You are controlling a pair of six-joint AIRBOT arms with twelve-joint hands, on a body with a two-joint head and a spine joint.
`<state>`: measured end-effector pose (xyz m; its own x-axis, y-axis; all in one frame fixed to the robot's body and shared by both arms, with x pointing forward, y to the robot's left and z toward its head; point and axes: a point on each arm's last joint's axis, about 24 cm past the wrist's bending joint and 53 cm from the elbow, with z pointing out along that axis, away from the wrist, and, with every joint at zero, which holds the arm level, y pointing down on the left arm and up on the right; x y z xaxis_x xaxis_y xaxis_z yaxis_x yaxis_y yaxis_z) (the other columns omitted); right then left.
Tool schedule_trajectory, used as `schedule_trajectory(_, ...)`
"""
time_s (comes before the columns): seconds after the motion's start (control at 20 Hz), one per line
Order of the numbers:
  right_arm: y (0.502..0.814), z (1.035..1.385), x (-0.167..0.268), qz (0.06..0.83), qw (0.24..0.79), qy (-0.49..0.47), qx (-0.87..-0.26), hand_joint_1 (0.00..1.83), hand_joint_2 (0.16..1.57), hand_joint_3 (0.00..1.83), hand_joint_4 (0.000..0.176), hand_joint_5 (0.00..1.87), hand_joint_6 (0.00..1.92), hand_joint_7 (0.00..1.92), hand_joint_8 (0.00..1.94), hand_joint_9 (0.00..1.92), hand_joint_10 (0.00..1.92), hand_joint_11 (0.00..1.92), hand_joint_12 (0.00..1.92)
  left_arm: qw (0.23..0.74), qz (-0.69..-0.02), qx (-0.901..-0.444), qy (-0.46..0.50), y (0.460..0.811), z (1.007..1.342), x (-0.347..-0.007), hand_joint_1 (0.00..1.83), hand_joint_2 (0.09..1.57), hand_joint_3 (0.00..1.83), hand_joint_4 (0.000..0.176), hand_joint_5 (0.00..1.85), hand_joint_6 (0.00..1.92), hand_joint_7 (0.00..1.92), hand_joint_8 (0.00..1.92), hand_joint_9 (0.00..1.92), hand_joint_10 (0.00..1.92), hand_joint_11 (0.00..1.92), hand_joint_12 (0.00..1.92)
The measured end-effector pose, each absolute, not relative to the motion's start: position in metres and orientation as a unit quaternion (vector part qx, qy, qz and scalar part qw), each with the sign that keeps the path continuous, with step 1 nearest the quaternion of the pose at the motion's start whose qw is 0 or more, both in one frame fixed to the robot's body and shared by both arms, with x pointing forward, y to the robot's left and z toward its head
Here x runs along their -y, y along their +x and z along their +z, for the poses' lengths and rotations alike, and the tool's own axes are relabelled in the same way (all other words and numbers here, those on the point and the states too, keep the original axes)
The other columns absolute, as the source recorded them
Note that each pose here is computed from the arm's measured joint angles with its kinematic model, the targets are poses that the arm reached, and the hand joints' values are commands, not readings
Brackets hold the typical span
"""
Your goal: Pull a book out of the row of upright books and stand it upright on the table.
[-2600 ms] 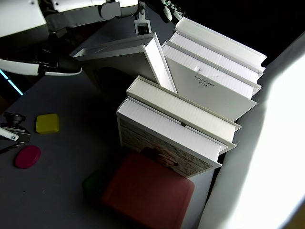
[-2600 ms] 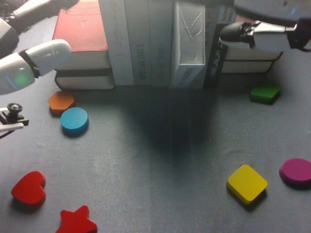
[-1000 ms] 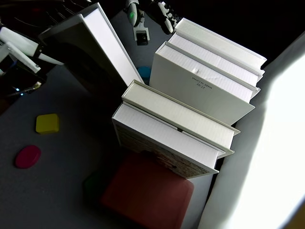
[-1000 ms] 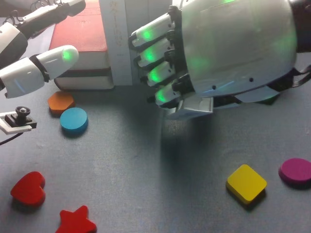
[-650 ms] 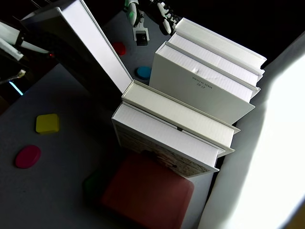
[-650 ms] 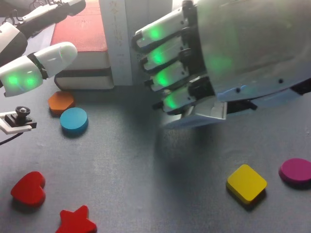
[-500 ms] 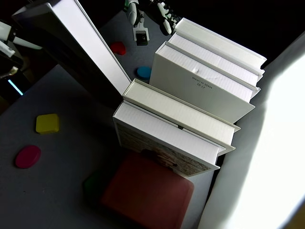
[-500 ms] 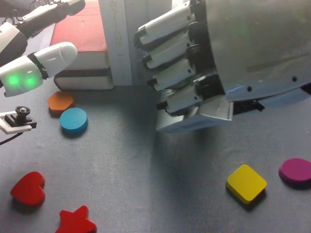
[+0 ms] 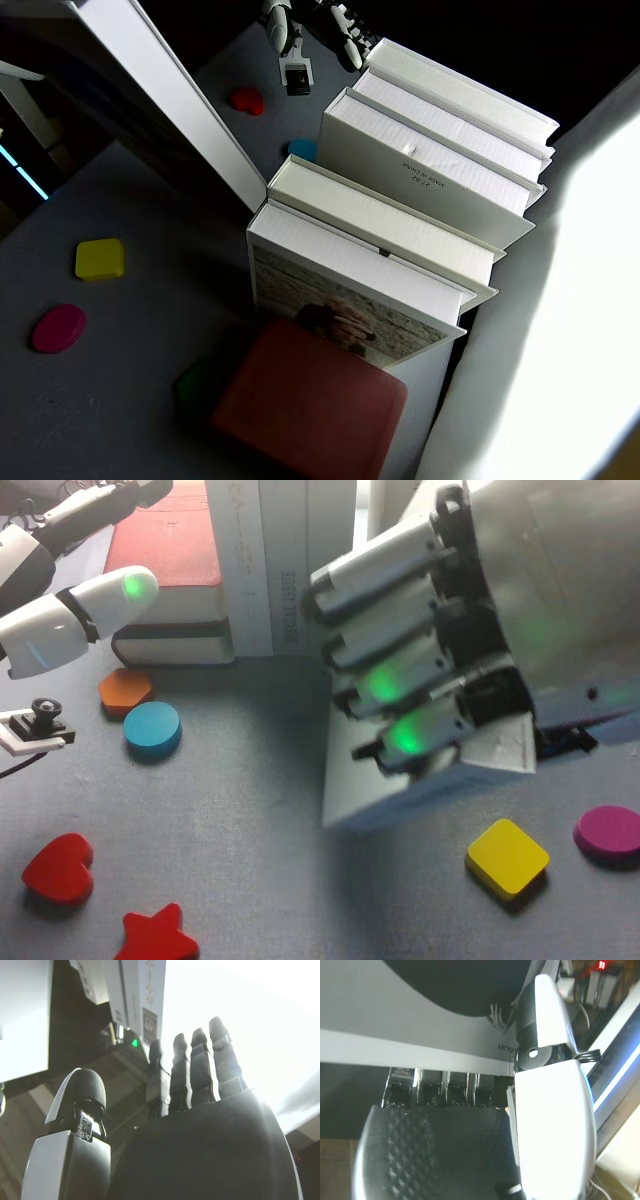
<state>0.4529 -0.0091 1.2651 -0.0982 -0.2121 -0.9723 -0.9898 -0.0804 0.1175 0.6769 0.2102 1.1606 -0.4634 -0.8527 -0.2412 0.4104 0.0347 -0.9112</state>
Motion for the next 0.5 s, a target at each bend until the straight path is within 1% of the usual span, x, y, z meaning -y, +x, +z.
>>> schedule_trajectory(0.05,0.449,1.265,0.01,0.499,0.385,-0.545,-0.553,1.2,1.24,0.01,0.0,0.86,1.06,0.66,1.71,0.44,1.92,0.22,1.92,0.476,-0.664,-0.54,-0.205,0.677,1.161,-0.21,0.33,1.39,0.0,0.036,0.25,0.0,0.16,0.0,0.08,0.01,0.0,0.39)
schedule_trajectory(0.15,0.444,1.265,0.01,0.511,0.37,-0.541,-0.557,1.2,1.24,0.01,0.0,0.86,1.06,0.66,1.71,0.44,1.92,0.22,1.92,0.476,-0.664,-0.54,-0.205,0.677,1.161,-0.21,0.36,1.38,0.0,0.027,0.26,0.0,0.16,0.0,0.08,0.01,0.0,0.43)
schedule_trajectory(0.2,0.442,1.264,0.011,0.514,0.364,-0.54,-0.558,1.2,1.24,0.01,0.0,0.86,1.06,0.66,1.71,0.44,1.92,0.22,1.92,0.476,-0.664,-0.54,-0.205,0.677,1.161,-0.21,0.36,1.38,0.0,0.024,0.26,0.0,0.15,0.0,0.08,0.0,0.0,0.43)
schedule_trajectory(0.25,0.44,1.263,0.01,0.518,0.356,-0.539,-0.561,1.2,1.24,0.01,0.0,0.86,1.06,0.66,1.71,0.44,1.92,0.22,1.92,0.476,-0.664,-0.54,-0.205,0.677,1.161,-0.21,0.38,1.38,0.0,0.015,0.27,0.0,0.16,0.0,0.08,0.0,0.0,0.34)
schedule_trajectory(0.3,0.44,1.263,0.01,0.521,0.349,-0.537,-0.564,1.2,1.24,0.01,0.0,0.86,1.06,0.66,1.71,0.44,1.92,0.22,1.92,0.476,-0.664,-0.539,-0.205,0.677,1.161,-0.21,0.39,1.38,0.0,0.014,0.27,0.01,0.16,0.0,0.08,0.01,0.0,0.33)
schedule_trajectory(0.35,0.442,1.259,0.008,0.524,0.341,-0.532,-0.571,1.2,1.24,0.01,0.0,0.86,1.06,0.66,1.71,0.44,1.92,0.22,1.92,0.475,-0.663,-0.54,-0.206,0.677,1.16,-0.21,0.37,1.37,0.0,0.015,0.25,0.01,0.14,0.0,0.06,0.01,0.0,0.22)
schedule_trajectory(0.4,0.447,1.253,0.006,0.523,0.333,-0.53,-0.579,1.2,1.24,0.01,0.0,0.86,1.06,0.66,1.71,0.44,1.92,0.22,1.92,0.475,-0.663,-0.54,-0.206,0.677,1.16,-0.21,0.38,1.38,0.0,0.015,0.26,0.01,0.17,0.01,0.09,0.02,0.0,0.28)
schedule_trajectory(0.45,0.454,1.244,0.002,0.519,0.323,-0.526,-0.591,1.2,1.24,0.01,0.0,0.86,1.06,0.66,1.71,0.44,1.92,0.22,1.92,0.475,-0.664,-0.54,-0.206,0.677,1.16,-0.21,0.39,1.38,0.0,0.021,0.28,0.01,0.18,0.0,0.09,0.01,0.0,0.39)
schedule_trajectory(0.5,0.461,1.237,-0.001,0.514,0.316,-0.522,-0.602,1.2,1.24,0.01,0.0,0.86,1.06,0.66,1.71,0.44,1.92,0.22,1.92,0.475,-0.664,-0.54,-0.206,0.677,1.16,-0.21,0.39,1.38,0.0,0.021,0.28,0.01,0.18,0.0,0.09,0.01,0.0,0.39)
